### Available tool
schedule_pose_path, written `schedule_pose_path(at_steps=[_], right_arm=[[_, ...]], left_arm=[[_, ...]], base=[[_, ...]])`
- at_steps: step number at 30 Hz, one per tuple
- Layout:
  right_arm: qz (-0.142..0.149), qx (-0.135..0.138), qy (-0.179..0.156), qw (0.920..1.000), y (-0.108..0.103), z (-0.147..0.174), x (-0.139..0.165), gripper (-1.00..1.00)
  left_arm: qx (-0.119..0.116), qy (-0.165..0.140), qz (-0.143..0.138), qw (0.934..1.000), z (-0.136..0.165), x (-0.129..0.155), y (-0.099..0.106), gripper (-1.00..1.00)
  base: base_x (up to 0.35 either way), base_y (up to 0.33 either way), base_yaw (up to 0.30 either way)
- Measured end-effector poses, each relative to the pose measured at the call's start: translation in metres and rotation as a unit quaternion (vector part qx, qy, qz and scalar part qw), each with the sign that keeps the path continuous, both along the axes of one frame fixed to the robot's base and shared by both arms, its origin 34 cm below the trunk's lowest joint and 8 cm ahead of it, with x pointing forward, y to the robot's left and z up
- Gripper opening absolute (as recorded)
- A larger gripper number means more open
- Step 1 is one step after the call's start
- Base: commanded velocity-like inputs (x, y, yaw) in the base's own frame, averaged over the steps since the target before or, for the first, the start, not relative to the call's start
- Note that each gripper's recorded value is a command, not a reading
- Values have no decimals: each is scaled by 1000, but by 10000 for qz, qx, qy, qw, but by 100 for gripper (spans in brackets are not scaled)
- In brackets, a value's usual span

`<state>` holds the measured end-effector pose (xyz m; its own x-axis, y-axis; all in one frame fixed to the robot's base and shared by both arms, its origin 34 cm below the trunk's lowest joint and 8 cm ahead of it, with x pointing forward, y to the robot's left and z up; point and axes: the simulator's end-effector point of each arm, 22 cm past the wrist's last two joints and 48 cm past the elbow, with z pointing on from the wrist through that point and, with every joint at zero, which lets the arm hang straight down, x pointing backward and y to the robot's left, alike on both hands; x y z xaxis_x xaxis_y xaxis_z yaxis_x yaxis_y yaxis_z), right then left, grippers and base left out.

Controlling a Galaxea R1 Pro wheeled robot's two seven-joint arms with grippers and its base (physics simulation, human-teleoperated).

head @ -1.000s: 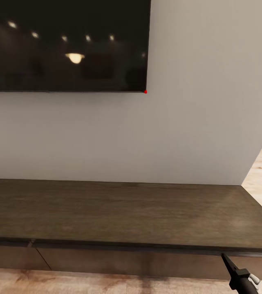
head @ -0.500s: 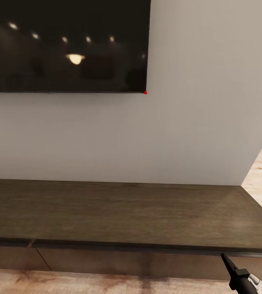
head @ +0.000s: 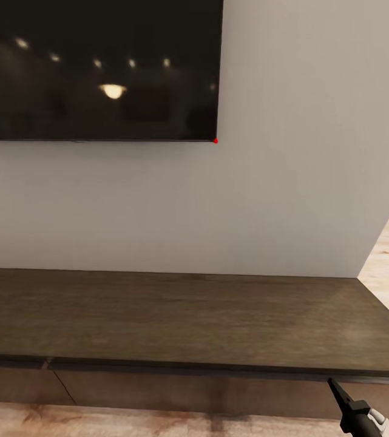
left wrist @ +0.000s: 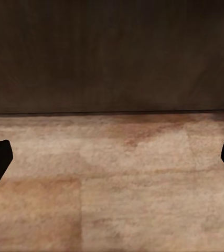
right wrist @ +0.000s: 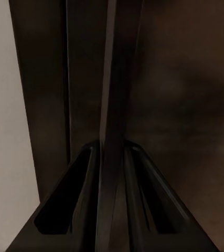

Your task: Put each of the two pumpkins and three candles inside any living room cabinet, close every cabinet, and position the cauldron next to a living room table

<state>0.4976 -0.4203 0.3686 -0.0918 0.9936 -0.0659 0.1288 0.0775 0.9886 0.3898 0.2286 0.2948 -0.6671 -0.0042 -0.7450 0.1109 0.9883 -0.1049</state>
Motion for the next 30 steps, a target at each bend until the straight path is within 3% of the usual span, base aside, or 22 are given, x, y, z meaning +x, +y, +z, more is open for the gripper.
schedule_pose_path(at_steps=[30], right_arm=[[12,-35,11,10000,0,0,2,-100]], left_arm=[[5,16,5,10000,-1,-1,0,100]], base=[[-14,0,0]])
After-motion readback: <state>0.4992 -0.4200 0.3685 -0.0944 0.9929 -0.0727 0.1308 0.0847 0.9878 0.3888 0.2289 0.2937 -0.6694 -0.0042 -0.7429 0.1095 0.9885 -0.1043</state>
